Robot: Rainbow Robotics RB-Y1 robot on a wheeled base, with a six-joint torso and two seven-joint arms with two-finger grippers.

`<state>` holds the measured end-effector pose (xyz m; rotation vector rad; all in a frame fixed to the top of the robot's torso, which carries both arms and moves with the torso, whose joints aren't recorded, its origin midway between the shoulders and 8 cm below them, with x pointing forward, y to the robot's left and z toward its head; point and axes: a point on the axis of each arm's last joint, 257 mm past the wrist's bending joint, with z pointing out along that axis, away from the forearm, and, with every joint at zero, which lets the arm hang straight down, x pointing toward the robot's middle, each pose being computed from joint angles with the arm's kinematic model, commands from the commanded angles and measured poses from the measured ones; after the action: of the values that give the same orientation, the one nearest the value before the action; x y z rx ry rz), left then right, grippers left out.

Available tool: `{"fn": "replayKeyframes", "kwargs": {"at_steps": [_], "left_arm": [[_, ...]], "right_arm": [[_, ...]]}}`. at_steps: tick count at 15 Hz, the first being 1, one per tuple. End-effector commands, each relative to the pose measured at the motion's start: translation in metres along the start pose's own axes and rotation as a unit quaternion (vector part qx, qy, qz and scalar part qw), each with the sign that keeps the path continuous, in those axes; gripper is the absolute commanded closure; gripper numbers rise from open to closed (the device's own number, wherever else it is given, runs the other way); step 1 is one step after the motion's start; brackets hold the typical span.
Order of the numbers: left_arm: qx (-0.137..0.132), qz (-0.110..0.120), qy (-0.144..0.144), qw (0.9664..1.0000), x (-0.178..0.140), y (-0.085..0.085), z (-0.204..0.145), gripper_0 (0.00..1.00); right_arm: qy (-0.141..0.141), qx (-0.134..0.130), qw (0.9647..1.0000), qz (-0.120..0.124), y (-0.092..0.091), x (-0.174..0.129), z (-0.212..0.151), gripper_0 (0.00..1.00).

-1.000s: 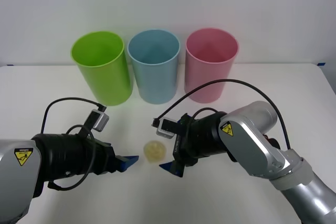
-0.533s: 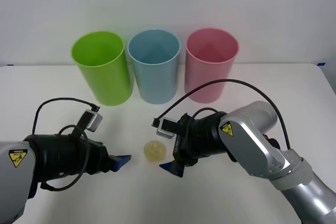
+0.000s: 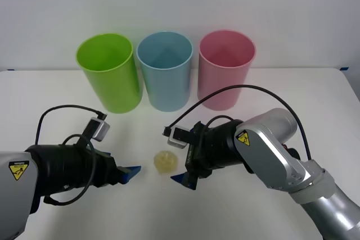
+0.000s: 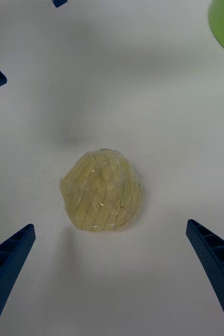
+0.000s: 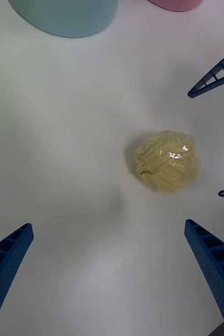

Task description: Put cans in the blue bin and PET bottles in the pink bin and trash in the green bin.

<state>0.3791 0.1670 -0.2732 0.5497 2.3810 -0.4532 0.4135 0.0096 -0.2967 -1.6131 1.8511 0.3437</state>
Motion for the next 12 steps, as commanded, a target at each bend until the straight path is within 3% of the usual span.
{"fn": "replayKeyframes", "kwargs": {"at_steps": [1, 12], "left_arm": [[0.004, 0.002, 0.002, 1.0, 0.0, -0.003, 0.002, 0.0], [0.037, 0.004, 0.007, 0.9993, 0.013, 0.005, -0.023, 0.0]], "right_arm": [[0.0, 0.0, 1.0, 0.0, 0.0, 0.0, 0.0, 0.0], [0.0, 0.0, 1.0, 0.0, 0.0, 0.0, 0.0, 0.0]]}}
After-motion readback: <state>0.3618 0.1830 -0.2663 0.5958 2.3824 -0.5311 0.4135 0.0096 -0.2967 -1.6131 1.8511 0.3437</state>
